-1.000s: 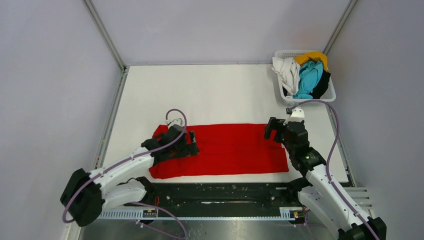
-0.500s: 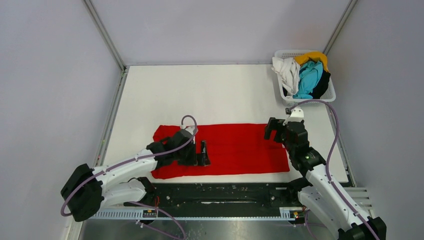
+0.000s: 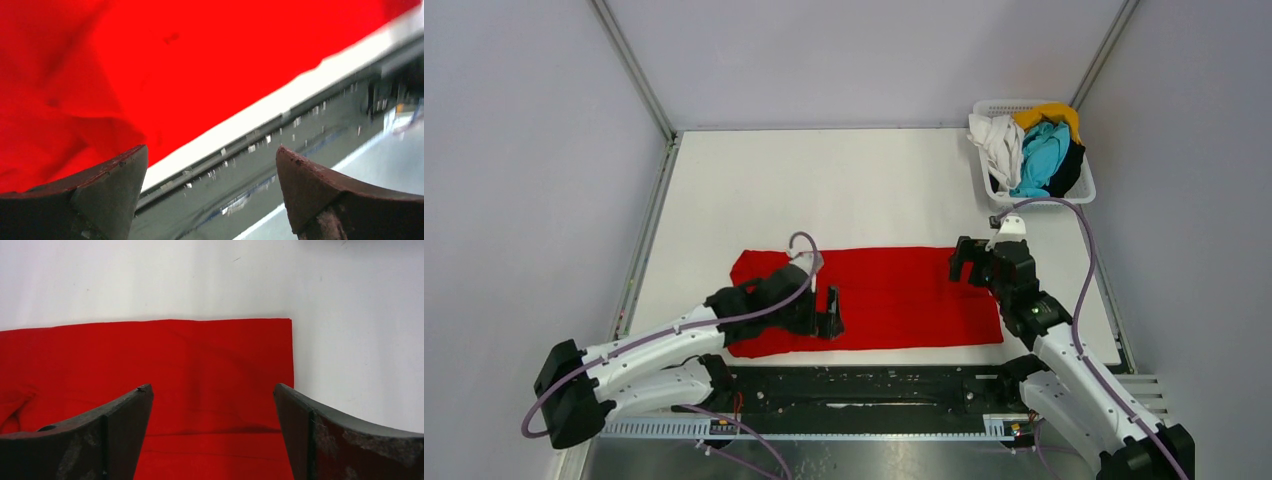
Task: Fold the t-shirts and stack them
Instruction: Fold the other side of the tshirt into a rectangle, then rotate the tshirt 90 degrees
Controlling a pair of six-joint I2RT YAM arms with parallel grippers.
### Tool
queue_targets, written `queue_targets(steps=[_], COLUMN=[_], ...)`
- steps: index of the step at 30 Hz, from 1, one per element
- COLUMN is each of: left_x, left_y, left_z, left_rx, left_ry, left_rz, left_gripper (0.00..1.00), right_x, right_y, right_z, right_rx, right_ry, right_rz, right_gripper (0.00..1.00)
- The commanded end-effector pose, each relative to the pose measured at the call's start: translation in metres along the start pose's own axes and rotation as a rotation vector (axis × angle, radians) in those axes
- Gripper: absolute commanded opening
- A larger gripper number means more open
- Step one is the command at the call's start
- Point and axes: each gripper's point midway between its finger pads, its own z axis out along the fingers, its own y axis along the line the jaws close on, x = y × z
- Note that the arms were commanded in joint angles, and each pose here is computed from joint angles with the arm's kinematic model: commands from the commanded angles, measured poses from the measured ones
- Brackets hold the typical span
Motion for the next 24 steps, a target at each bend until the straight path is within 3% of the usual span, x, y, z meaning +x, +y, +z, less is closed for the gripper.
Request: queue_targets(steps=[1,4,8,11,14,24], left_x=[-0.074,-0.093,-0.092,-0.08,-0.063,0.005], left_y=[0.04,0.067,0.079,0.071,0.043,-0.049], left_z=[-0.018,-0.002,0.019,0.033,0.04,0.003], left_rx=[-0.213,-0.241,-0.283,-0.219,-0.078,0.203], left_ry=[-0.308,-0.339,-0.243,-0.169,-0.11,0.01], left_rz=[-0.177,-0.281,-0.279,-0.262,-0.21,0.127], left_gripper=[0.99,0.99,0.99,0.99,0.99,0.99], right_x=[-0.009,-0.007,-0.005,-0.004,-0.001,0.007], right_y=[0.01,0.01,0.008,0.006,0.005,0.011], right_z=[0.001,0.002,0.003,0.004,0.006,0.009], right_rx=[-0.038,-0.037,-0.029,-0.02,-0.012,-0.041], right_ry=[-0.003,0.006,0.008,0.006,0.015,0.062], right_rz=[-0.001,-0.003,-0.006,-0.005,-0.009,-0.004], right_gripper=[0.98,0.98,0.98,0.98,0.98,0.98])
